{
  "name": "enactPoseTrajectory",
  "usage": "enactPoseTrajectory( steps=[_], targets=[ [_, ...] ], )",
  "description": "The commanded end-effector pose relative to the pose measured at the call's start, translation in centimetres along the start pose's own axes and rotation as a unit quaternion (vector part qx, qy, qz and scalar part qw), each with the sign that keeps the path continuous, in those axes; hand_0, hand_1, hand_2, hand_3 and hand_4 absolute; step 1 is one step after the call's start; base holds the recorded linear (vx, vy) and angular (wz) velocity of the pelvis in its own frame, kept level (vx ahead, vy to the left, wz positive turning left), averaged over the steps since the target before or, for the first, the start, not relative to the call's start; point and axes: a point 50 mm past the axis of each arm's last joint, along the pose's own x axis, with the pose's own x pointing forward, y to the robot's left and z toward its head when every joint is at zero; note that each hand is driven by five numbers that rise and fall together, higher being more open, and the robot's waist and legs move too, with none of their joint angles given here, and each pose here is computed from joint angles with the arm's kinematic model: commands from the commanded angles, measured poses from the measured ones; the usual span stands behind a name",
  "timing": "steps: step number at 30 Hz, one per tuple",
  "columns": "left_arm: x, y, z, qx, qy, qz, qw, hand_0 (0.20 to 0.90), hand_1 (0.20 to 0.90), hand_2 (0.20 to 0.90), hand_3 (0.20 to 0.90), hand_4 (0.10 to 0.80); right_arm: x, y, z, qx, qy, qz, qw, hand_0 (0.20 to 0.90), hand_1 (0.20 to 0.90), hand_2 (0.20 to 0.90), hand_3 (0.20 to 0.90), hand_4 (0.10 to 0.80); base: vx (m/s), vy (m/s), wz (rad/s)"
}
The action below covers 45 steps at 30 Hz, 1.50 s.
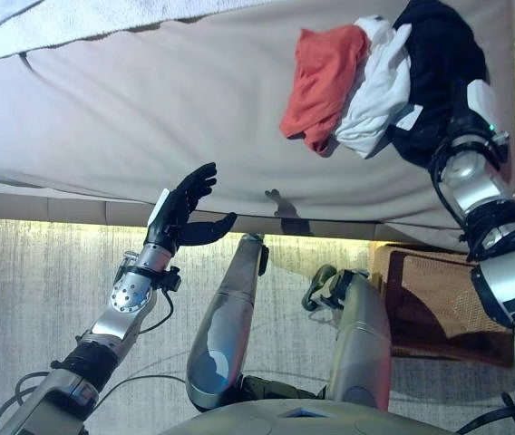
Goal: Pick up the clothes from the bed and place them into the basket
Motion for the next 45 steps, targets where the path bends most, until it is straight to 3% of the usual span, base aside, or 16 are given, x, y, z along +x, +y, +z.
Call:
enactPoseTrajectory(
  steps=[1,3,4,6,14,27,34,40,45],
  targets=[
    [-0.1,1.4,4.7,-0.028,-0.138,0.035,0.989,0.9,0.9,0.9,0.9,0.8,1.3,-6.2,-0.2,-0.056,0.008,-0.058,0.997,0.9,0.9,0.9,0.9,0.8,-0.055,-0.01,0.04],
    [-0.1,1.6,5.0,-0.031,-0.143,0.036,0.989,0.9,0.9,0.9,0.9,0.8,1.5,-6.7,0.0,-0.062,0.015,-0.048,0.997,0.9,0.9,0.9,0.9,0.8,-0.054,-0.009,0.06],
    [-0.1,1.6,5.2,-0.031,-0.144,0.035,0.988,0.9,0.9,0.9,0.9,0.8,1.6,-7.1,0.2,-0.067,0.015,-0.041,0.997,0.862,0.862,0.862,0.856,0.756,-0.048,-0.013,0.06],
    [-0.2,1.7,5.3,-0.029,-0.144,0.032,0.989,0.9,0.9,0.9,0.9,0.8,1.7,-7.6,0.5,-0.067,0.007,-0.033,0.997,0.3,0.3,0.3,0.2,0.1,-0.019,-0.009,0.02],
    [-1.1,2.1,5.4,-0.025,-0.143,0.023,0.989,0.9,0.9,0.9,0.9,0.8,1.7,-8.6,0.5,-0.076,-0.007,-0.053,0.996,0.3,0.3,0.3,0.2,0.1,0.004,-0.003,0.02],
    [-2.0,1.9,4.4,-0.024,-0.11,0.006,0.994,0.9,0.9,0.9,0.9,0.8,0.5,-9.1,-4.3,-0.044,0.019,-0.065,0.997,0.3,0.3,0.3,0.2,0.1,0.079,0.007,-0.01],
    [-2.1,1.5,0.5,0.039,0.013,0.017,0.999,0.9,0.9,0.9,0.9,0.8,-0.1,-11.3,-4.5,-0.005,-0.03,-0.096,0.995,0.3,0.3,0.3,0.2,0.1,0.088,0.003,-0.21],
    [-3.4,1.0,-3.1,-0.034,0.096,0.057,0.993,0.9,0.9,0.9,0.9,0.8,-1.7,-11.8,-5.7,0.017,-0.079,-0.093,0.992,0.3,0.3,0.3,0.2,0.1,0.106,0.05,-0.25],
    [-3.5,0.0,-4.1,-0.05,0.106,0.054,0.992,0.9,0.9,0.9,0.9,0.8,-3.3,-11.7,-7.8,0.008,-0.076,-0.083,0.994,0.3,0.3,0.3,0.2,0.1,0.028,0.044,-0.28]
  ],
)
